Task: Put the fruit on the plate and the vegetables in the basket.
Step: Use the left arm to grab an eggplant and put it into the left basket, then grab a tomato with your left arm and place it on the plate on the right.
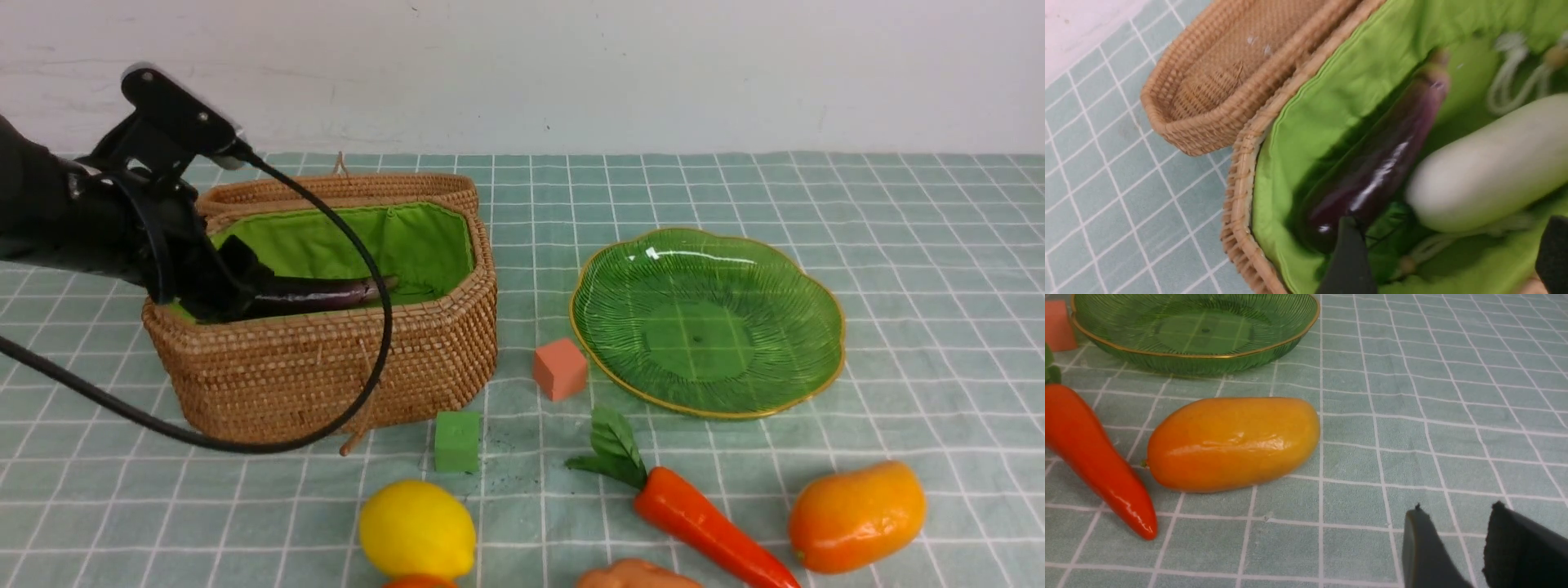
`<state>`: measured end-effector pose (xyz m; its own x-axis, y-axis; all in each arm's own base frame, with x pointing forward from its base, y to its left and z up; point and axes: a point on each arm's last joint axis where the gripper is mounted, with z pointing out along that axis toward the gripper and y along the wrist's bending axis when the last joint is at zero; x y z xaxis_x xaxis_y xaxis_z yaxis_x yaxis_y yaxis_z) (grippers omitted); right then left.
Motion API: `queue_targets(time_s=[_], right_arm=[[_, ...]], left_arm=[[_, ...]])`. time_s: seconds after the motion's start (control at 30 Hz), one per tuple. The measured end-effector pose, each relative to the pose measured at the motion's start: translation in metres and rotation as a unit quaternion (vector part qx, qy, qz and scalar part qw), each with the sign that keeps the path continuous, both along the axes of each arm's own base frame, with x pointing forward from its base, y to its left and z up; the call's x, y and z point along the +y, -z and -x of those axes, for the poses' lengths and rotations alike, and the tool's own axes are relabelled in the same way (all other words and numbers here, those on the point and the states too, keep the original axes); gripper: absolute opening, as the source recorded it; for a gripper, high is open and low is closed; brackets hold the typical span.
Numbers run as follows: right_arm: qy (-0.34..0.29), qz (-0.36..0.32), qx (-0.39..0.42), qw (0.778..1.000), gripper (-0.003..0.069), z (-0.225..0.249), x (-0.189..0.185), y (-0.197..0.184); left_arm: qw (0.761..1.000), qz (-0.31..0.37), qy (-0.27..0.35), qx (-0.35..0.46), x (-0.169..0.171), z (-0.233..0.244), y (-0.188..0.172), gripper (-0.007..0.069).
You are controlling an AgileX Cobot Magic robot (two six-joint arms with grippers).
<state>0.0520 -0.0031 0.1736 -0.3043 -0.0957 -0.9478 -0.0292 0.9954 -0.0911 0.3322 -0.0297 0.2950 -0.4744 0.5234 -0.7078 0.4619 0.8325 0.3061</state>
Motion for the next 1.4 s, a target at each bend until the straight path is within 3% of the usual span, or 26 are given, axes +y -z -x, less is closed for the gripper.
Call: queue_targets(time_s=[0.23, 0.43, 0.63, 0.93, 1.1, 1.4], right_arm=[[0.000, 0.000, 0.000, 1.000, 0.0240, 0.000, 0.000, 0.000], [0.000, 0.000, 0.000, 1.000, 0.0240, 0.000, 0.000, 0.000], [0.000, 0.000, 0.000, 1.000, 0.0240, 0.000, 0.000, 0.000], [0.000, 0.000, 0.000, 1.000, 0.0240, 0.000, 0.000, 0.000], [0.000, 0.001, 0.000, 1.000, 0.0240, 0.000, 0.000, 0.000], [0.000, 0.001, 0.000, 1.000, 0.0240, 0.000, 0.000, 0.000]], left_arm=[[0.991, 0.124, 0.026, 0.047, -0.016, 0.047, -0.040, 0.0556], [0.968, 0.248, 0.031, 0.030, -0.028, 0.064, -0.066, 0.0556], [0.943, 0.324, 0.027, 0.071, -0.036, 0.060, -0.062, 0.0556], [0.908, 0.325, 0.101, 0.246, -0.049, 0.082, -0.046, 0.0556], [0.896, 0.313, 0.059, 0.308, -0.045, 0.089, -0.039, 0.0556], [0.875, 0.337, -0.002, 0.349, -0.044, 0.091, -0.037, 0.0556]])
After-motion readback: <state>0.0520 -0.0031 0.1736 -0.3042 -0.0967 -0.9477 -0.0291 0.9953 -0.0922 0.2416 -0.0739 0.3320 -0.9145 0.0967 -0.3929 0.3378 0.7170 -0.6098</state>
